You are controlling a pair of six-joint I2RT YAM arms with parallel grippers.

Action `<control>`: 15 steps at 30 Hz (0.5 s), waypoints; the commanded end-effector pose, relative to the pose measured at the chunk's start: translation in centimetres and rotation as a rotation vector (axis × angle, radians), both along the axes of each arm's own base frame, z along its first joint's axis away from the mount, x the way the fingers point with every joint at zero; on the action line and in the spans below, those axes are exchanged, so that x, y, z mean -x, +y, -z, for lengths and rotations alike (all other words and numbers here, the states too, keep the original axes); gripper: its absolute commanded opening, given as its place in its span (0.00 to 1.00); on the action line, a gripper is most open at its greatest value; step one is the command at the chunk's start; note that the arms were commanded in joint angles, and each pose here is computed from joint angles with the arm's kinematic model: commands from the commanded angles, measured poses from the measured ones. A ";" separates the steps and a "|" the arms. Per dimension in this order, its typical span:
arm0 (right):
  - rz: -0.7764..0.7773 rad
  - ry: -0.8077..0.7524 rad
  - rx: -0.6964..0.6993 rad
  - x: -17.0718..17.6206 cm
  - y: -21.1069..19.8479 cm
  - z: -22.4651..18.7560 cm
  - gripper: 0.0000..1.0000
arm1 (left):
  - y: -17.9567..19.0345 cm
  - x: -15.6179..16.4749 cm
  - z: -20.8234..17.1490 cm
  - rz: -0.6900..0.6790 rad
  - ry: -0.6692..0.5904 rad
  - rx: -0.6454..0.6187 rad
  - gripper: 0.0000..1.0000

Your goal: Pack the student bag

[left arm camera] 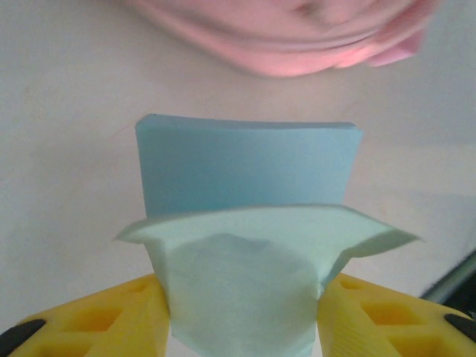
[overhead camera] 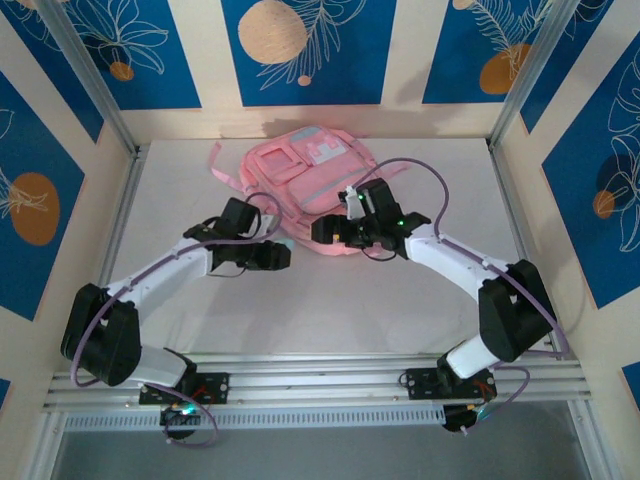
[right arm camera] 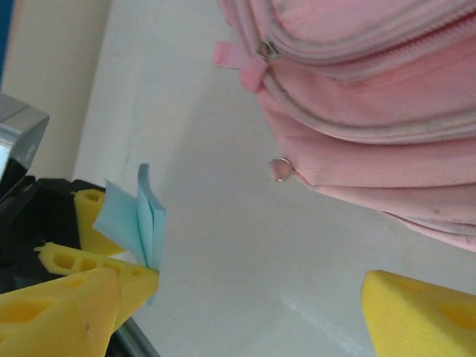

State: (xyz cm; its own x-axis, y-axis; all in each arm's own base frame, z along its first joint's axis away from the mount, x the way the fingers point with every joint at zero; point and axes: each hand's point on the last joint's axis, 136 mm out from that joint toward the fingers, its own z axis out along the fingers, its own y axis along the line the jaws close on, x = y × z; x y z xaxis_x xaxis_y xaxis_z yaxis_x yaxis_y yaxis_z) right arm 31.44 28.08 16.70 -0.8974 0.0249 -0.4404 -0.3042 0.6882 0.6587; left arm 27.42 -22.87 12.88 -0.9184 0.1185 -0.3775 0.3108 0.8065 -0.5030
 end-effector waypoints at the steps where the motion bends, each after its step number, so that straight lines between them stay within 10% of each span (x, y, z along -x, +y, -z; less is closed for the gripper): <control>1: -0.107 -0.075 -0.127 0.6 1.0 -4.4 0.80 | -2.5 0.2 -1.8 0.172 -0.084 0.058 0.51; 15: -0.132 0.038 -0.263 1.7 2.2 -3.8 0.53 | -5.4 -1.4 -4.5 0.264 -0.248 0.081 0.49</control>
